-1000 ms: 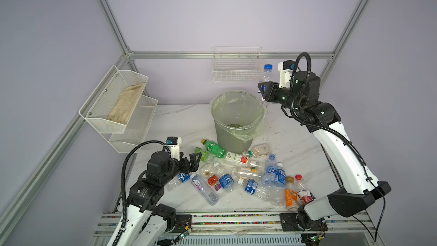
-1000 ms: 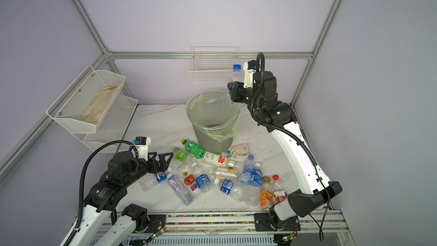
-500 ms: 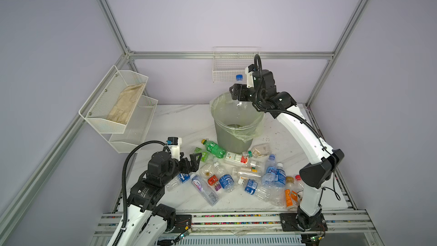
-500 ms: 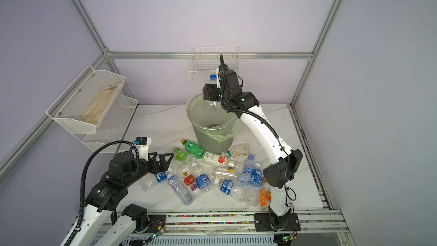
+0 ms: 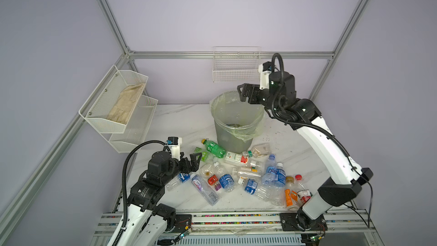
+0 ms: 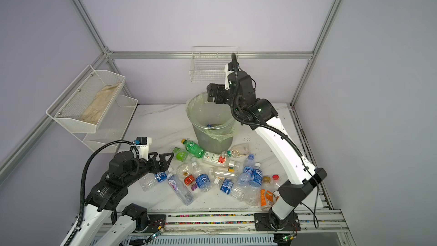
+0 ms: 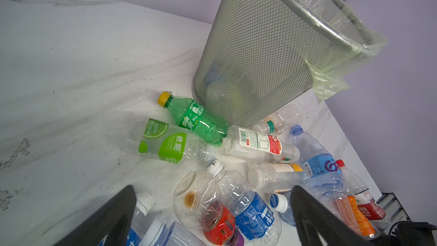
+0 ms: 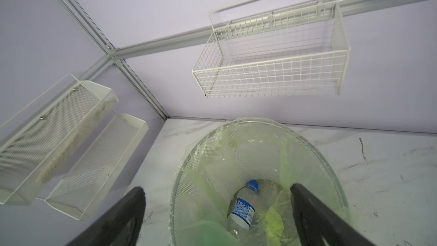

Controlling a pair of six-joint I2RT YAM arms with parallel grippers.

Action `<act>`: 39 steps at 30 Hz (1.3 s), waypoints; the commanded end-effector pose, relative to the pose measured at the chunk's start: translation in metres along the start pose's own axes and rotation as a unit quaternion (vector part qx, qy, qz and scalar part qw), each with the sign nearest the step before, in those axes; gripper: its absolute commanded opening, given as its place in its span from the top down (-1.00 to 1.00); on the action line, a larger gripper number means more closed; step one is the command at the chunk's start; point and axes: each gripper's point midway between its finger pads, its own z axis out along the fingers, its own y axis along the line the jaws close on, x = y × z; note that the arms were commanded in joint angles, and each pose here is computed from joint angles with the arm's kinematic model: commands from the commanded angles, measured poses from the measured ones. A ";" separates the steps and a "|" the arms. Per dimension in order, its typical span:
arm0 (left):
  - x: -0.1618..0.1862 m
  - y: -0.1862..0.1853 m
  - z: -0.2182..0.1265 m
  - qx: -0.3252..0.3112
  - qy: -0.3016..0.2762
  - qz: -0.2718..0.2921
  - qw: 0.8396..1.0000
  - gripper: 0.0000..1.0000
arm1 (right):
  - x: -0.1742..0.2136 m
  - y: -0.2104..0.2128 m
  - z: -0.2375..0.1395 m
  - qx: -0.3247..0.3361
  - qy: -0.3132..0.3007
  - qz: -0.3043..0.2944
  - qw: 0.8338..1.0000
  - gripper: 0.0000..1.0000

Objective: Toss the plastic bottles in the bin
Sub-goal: 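Swing the right gripper over the bin and release the Pepsi bottle, then withdraw the right arm while the left gripper reaches across toward far bottles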

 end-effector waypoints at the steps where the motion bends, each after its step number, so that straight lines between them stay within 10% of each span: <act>1: 0.008 -0.002 0.007 0.011 0.008 0.004 1.000 -1.00 | -0.025 -0.006 -0.031 -0.007 -0.070 0.057 0.996 -0.95; 17: 0.000 -0.148 0.015 0.130 0.066 0.137 0.980 -0.93 | 0.000 -0.090 -0.151 0.129 -0.107 0.126 0.978 -0.95; 25: 0.034 -0.258 0.057 0.224 0.144 0.162 0.950 -0.87 | -0.027 -0.006 -0.207 -0.139 -0.153 0.080 0.975 -0.95; 39: 0.085 -0.380 0.132 0.311 0.255 0.167 0.900 -0.76 | -0.042 0.016 -0.236 -0.202 -0.148 0.101 0.963 -0.95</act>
